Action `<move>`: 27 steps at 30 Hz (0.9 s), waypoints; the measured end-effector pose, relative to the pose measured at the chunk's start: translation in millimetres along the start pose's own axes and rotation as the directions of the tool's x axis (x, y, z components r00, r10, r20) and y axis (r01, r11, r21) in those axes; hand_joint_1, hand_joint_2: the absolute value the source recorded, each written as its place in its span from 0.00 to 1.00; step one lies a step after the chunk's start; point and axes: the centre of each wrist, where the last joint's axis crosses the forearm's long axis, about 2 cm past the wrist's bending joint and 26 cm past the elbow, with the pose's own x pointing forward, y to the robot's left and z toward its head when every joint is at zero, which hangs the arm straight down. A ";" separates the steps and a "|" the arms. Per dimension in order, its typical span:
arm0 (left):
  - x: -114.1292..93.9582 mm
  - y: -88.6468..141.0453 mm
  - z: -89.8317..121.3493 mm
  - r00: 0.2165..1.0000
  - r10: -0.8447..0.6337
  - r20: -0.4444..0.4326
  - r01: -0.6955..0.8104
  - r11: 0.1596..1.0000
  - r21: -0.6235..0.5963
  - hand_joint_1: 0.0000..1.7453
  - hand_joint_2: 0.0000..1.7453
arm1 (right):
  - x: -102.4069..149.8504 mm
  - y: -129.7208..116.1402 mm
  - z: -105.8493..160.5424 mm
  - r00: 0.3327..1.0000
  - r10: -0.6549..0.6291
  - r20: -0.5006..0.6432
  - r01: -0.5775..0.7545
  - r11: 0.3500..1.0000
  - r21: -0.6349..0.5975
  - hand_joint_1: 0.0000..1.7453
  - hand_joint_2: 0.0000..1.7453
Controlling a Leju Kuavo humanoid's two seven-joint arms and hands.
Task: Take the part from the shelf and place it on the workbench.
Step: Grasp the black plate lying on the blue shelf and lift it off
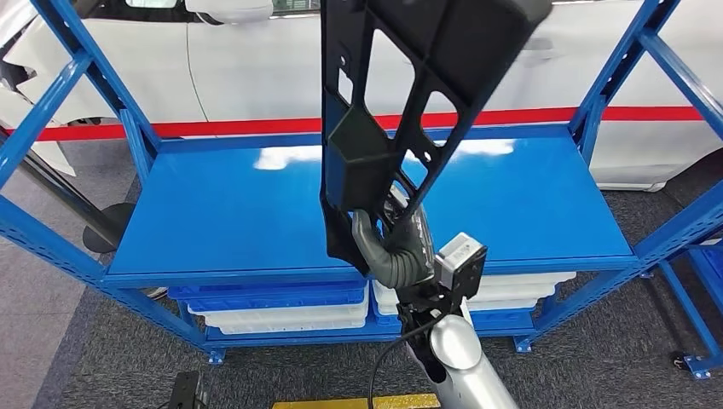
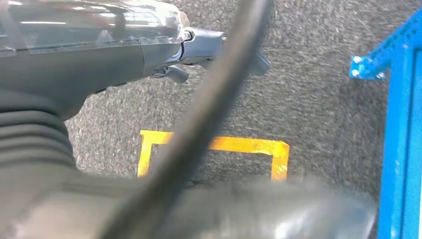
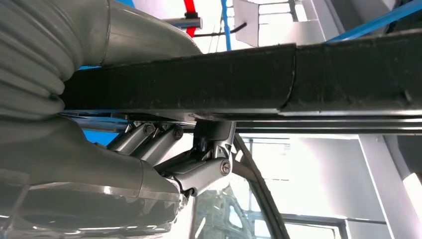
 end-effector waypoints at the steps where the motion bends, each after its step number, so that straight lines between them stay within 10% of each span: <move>1: -1.4 0.6 0.2 1.000 0.002 -0.003 -0.002 1.000 0.006 0.00 1.00 | 1.5 -0.9 4.2 1.000 -0.013 -0.004 0.013 1.000 -0.007 1.00 1.00; 27: -12.2 5.3 1.5 0.995 0.091 -0.051 -0.089 0.996 0.024 0.00 1.00 | -2.0 -2.7 121.7 0.998 -0.041 -0.037 0.041 0.999 -0.012 1.00 1.00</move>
